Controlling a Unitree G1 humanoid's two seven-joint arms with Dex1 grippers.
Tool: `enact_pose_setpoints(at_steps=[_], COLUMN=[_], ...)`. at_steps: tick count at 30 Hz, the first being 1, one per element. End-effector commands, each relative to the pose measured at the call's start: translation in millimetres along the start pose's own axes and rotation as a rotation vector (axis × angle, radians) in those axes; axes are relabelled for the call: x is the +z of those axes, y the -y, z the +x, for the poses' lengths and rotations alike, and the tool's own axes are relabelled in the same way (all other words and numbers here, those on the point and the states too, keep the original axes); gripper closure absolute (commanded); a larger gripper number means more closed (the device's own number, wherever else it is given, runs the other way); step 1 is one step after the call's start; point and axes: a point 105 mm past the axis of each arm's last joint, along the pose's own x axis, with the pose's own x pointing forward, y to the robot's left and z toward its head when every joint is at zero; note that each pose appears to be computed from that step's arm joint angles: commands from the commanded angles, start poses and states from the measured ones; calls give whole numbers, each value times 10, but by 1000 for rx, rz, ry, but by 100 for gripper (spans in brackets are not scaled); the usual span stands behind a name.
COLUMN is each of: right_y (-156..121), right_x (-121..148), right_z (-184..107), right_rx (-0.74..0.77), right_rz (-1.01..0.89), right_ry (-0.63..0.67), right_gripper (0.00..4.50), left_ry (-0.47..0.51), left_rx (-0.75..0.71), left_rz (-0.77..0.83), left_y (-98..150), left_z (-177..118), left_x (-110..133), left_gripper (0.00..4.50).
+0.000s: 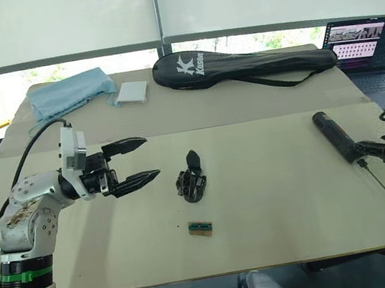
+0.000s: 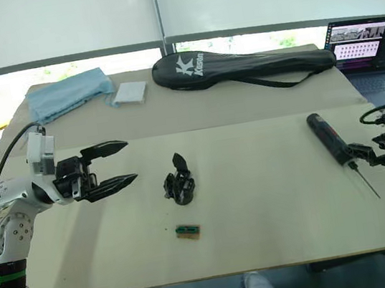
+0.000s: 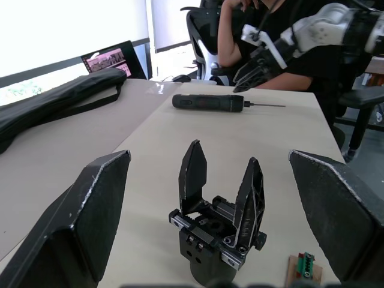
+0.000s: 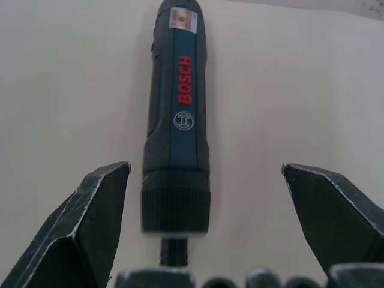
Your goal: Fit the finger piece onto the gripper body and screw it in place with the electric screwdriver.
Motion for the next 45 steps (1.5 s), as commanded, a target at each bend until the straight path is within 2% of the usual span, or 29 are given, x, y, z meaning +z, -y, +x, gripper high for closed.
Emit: enact_pose_setpoints(at_steps=[1,4,12,17,20,26,29,32,34,36,39,45], right_y=[40,12,-152,-136,-77,-131,-365,-778,-1142,-1410,-1667,-1908], right_x=[15,-12,23,15,93,502,651,709,657,553,263,-92], right_z=[99,192,283,279,233,-48,-212,-392,-469,-509,-449,-367], right_rx=[2,18,136,127,99,180,246,338,403,439,443,503], right_rz=[-43,-33,6,-23,-50,-79,-135,-207,-246,-300,-465,-475], right_ry=[-24,-58,-31,-23,38,176,196,185,167,141,91,51], right_gripper=[0,0,0,153,254,258,258,258,258,258,258,258], left_ry=[10,6,-7,-11,-10,-46,-53,-96,-144,-160,-154,-155], left_rx=[-30,-47,-62,-69,-75,-111,-99,-93,-111,-119,-123,-132], left_rz=[37,24,14,18,17,-13,10,50,74,79,70,58], left_y=[74,114,154,152,139,189,173,170,223,276,385,520], left_z=[-9,-7,-17,-8,7,-78,-192,-317,-396,-443,-461,-440], left_x=[94,93,67,50,40,-64,-130,-238,-358,-435,-543,-673], left_gripper=[5,5,5,0,0,0,0,0,0,0,0,0])
